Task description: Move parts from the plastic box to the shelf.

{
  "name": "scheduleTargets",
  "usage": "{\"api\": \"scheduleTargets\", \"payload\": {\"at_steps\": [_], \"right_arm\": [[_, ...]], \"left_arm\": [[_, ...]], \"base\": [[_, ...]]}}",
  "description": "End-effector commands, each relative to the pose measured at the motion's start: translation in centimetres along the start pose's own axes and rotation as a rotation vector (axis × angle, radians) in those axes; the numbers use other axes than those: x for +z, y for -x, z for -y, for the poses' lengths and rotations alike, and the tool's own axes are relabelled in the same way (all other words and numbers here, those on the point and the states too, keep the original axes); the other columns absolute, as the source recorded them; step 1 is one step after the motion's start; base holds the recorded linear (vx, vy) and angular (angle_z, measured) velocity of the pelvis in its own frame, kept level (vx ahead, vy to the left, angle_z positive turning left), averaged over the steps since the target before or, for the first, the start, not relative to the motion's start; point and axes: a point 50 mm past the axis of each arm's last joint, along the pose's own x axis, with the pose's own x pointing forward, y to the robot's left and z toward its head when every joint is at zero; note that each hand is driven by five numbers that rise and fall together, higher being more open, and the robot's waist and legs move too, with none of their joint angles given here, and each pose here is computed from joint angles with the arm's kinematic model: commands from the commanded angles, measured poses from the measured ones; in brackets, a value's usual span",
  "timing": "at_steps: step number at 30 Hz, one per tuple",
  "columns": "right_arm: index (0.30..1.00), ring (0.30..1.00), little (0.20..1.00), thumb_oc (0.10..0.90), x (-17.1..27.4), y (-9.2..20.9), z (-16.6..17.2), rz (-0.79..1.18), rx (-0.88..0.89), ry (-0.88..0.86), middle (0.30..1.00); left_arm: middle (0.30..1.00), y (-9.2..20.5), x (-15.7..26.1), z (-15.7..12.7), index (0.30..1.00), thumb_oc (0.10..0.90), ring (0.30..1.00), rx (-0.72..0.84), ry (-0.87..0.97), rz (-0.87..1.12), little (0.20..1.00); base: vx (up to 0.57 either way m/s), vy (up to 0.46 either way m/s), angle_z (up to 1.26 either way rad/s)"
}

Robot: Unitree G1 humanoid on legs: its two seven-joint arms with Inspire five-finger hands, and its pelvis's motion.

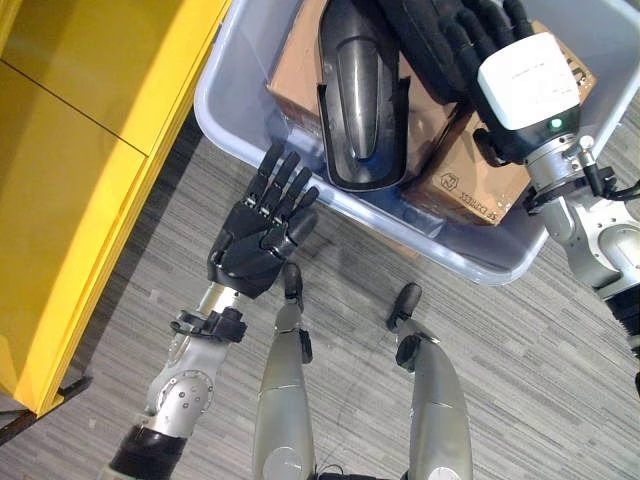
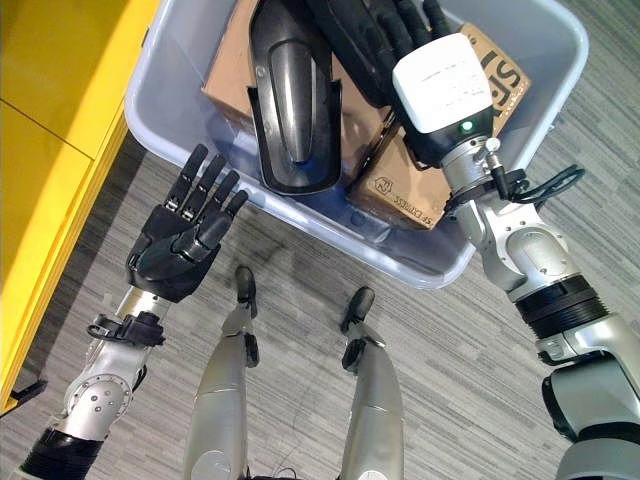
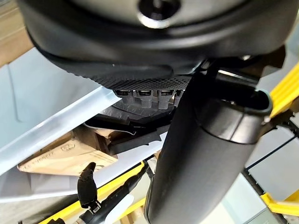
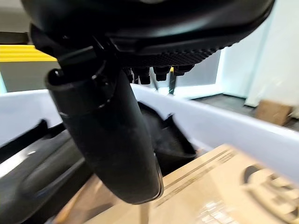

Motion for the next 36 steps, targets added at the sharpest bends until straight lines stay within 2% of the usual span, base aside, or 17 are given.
{"api": "scheduleTargets", "payload": {"at_steps": [1, 8, 13, 21, 32, 36], "right_arm": [[1.0, 1.0, 1.0, 0.9, -1.9, -2.8, 6.2, -0.059, -0.253, 0.065, 1.0], [1.0, 1.0, 1.0, 0.9, -4.1, -2.9, 5.8, -0.203, -0.249, -0.026, 1.0], [1.0, 1.0, 1.0, 0.9, -4.3, -3.1, 4.9, -0.239, -0.176, -0.19, 1.0], [1.0, 1.0, 1.0, 0.9, -3.2, -4.0, 3.9, -0.159, 0.021, -0.098, 1.0], [1.0, 1.0, 1.0, 0.9, -2.4, -4.5, 2.5, -0.168, 0.107, -0.15, 1.0], [1.0, 1.0, 1.0, 0.9, -2.4, -4.4, 1.4, -0.225, 0.118, -0.227, 1.0]], "left_arm": [[1.0, -0.4, 1.7, 2.7, 1.0, 0.9, 1.0, -0.197, -0.002, 0.061, 1.0], [1.0, -0.5, 2.0, 2.5, 1.0, 0.9, 1.0, -0.206, 0.0, 0.048, 1.0], [1.0, -0.7, 2.3, 2.5, 1.0, 0.9, 1.0, -0.204, 0.002, 0.044, 1.0], [1.0, -1.0, 2.5, 2.4, 1.0, 0.9, 1.0, -0.203, -0.003, 0.021, 1.0], [1.0, -0.8, 2.5, 1.9, 1.0, 0.9, 1.0, -0.171, -0.033, 0.02, 1.0], [1.0, -0.7, 2.3, 1.6, 1.0, 0.9, 1.0, -0.152, -0.044, 0.023, 1.0]], "base": [[0.01, -0.037, -0.02], [0.0, -0.01, -0.01], [0.0, 0.0, 0.0], [0.01, -0.012, 0.01], [0.05, -0.061, 0.07], [0.07, -0.099, 0.11]]}}
